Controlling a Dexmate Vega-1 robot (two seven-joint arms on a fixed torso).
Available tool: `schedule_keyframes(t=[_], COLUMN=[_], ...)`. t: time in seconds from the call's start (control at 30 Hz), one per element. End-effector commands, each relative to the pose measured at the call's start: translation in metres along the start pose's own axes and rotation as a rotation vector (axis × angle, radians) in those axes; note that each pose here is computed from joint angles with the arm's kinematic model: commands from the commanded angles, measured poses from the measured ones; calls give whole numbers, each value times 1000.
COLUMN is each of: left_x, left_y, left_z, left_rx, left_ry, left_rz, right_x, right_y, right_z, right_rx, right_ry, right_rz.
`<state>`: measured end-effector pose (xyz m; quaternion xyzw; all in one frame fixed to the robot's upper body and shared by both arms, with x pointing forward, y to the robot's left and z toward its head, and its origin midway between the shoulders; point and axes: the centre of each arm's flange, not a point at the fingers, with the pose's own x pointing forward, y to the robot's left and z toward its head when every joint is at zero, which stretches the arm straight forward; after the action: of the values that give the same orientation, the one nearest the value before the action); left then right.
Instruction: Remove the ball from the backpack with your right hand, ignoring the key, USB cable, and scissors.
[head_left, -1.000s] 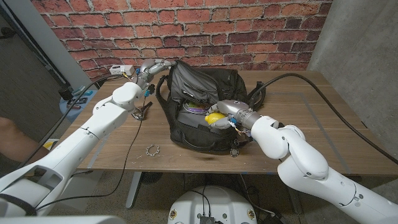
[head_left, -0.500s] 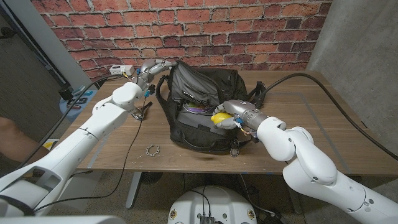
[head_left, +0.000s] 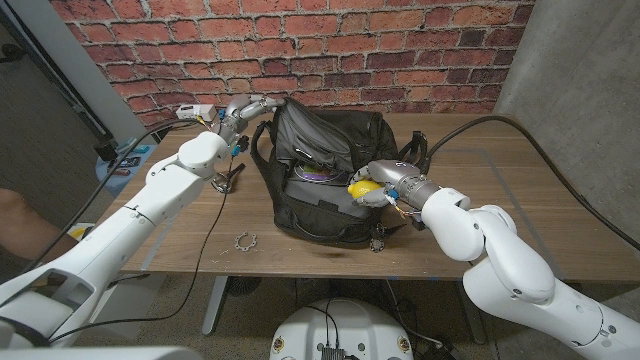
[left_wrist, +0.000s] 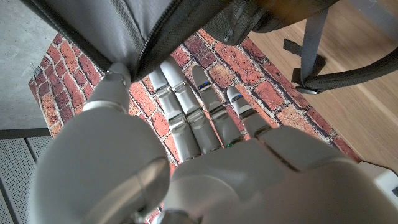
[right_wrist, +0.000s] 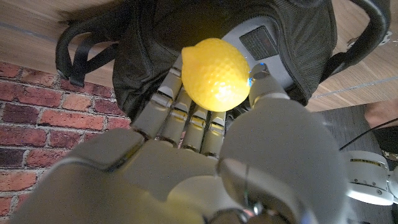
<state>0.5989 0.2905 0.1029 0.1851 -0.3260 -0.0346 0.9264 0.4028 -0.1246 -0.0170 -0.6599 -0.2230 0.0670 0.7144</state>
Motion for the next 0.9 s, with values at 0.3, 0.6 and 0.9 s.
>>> schedule_keyframes(t=[0.3,0.6,0.9], left_x=[-5,-10,-15], left_y=[-1,-2,-5], left_z=[4,4,6], left_rx=[2,-1,-2], left_ry=[-6,-7,-1], left_rz=[-10,-12,-29], right_x=[-13,-18,-18], right_y=[-5,-8,-15], right_z=[-20,-35,-46], right_rx=[-8,-39,-35], right_ry=[64,117,133], right_rz=[-9,-24,-51])
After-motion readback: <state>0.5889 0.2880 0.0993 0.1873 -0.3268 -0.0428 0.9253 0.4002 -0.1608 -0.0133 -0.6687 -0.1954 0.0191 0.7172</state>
